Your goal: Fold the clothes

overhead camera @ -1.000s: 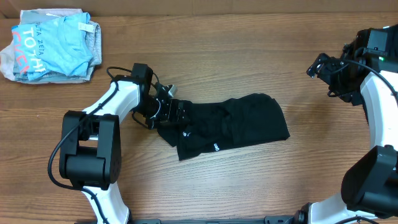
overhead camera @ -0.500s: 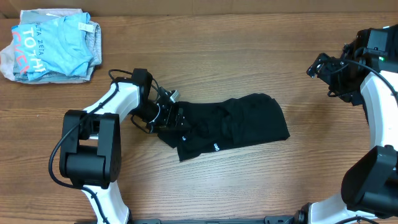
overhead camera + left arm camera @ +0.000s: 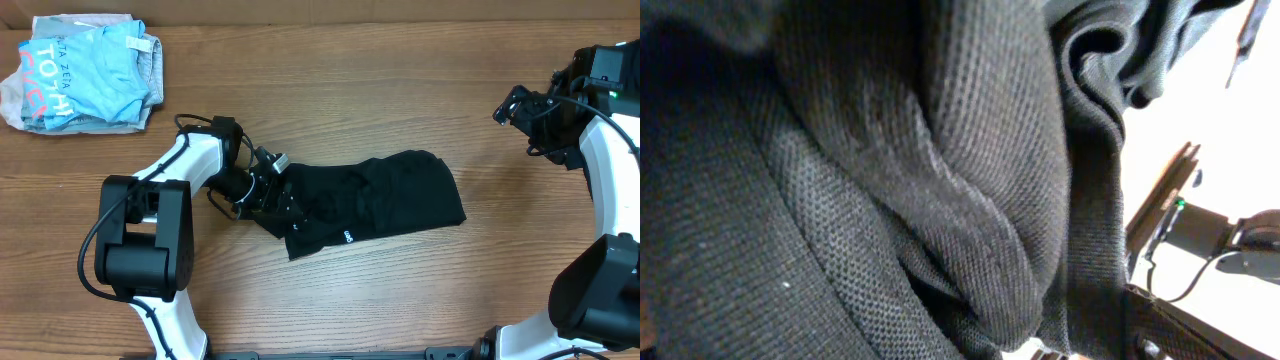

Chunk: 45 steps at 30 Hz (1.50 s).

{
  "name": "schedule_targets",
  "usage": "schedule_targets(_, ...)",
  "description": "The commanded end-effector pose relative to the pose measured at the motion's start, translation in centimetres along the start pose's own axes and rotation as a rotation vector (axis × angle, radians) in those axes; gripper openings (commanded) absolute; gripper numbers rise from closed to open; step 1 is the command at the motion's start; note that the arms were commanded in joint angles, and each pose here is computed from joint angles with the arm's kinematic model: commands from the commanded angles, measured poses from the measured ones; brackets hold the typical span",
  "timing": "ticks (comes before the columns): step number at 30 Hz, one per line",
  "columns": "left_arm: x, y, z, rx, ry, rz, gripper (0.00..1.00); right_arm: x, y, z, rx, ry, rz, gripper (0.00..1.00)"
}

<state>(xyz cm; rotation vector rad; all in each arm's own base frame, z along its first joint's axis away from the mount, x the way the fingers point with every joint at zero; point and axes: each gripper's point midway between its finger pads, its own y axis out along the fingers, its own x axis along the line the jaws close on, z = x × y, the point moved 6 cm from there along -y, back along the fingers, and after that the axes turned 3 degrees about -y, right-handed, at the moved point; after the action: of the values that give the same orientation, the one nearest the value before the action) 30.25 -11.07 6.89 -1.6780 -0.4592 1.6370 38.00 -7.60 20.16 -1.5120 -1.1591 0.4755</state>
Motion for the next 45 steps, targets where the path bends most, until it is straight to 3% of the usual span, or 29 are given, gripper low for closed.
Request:
schedule_targets(1,0.5,0.6,0.0,-0.009,0.030,0.068,1.00,0.3,-0.8,-0.4,-0.027,-0.007,-0.006,1.00)
schedule_targets(6,-0.7,0.5,-0.4,-0.041,0.038,0.180,1.00,0.3,-0.8,-0.4,-0.027,-0.007,-0.006,1.00)
schedule_targets(14,-0.8,0.5,0.0,-0.024,0.070,0.175,1.00,0.3,-0.8,-0.4,-0.027,-0.007,-0.006,1.00)
schedule_targets(22,2.2,0.6,1.4,0.083,-0.033,-0.102,1.00,0.3,-0.8,-0.4,-0.027,-0.007,-0.006,1.00)
schedule_targets(27,2.5,0.7,0.8,0.052,-0.099,-0.132,0.99,0.3,-0.8,-0.4,-0.027,-0.007,-0.006,1.00)
schedule_targets(35,2.3,1.2,-0.6,-0.010,-0.171,-0.152,0.70,0.3,-0.8,-0.4,-0.027,-0.007,-0.006,1.00)
schedule_targets(37,2.5,1.5,-0.7,-0.014,-0.194,-0.205,0.56,0.3,-0.8,-0.4,-0.027,-0.007,-0.006,1.00)
schedule_targets(39,3.0,1.6,-0.6,-0.014,-0.240,-0.280,0.35,0.3,-0.8,-0.4,-0.027,-0.007,-0.006,1.00)
schedule_targets(40,3.3,1.6,-0.6,-0.016,-0.261,-0.317,0.24,0.3,-0.8,-0.4,-0.027,-0.007,-0.006,1.00)
schedule_targets(41,3.6,1.6,-0.5,-0.017,-0.283,-0.357,0.04,0.3,-0.8,-0.4,-0.027,-0.007,-0.006,1.00)
schedule_targets(45,5.0,0.7,0.2,-0.019,-0.404,-0.501,0.04,0.3,-0.8,-0.4,-0.027,-0.007,-0.006,1.00)
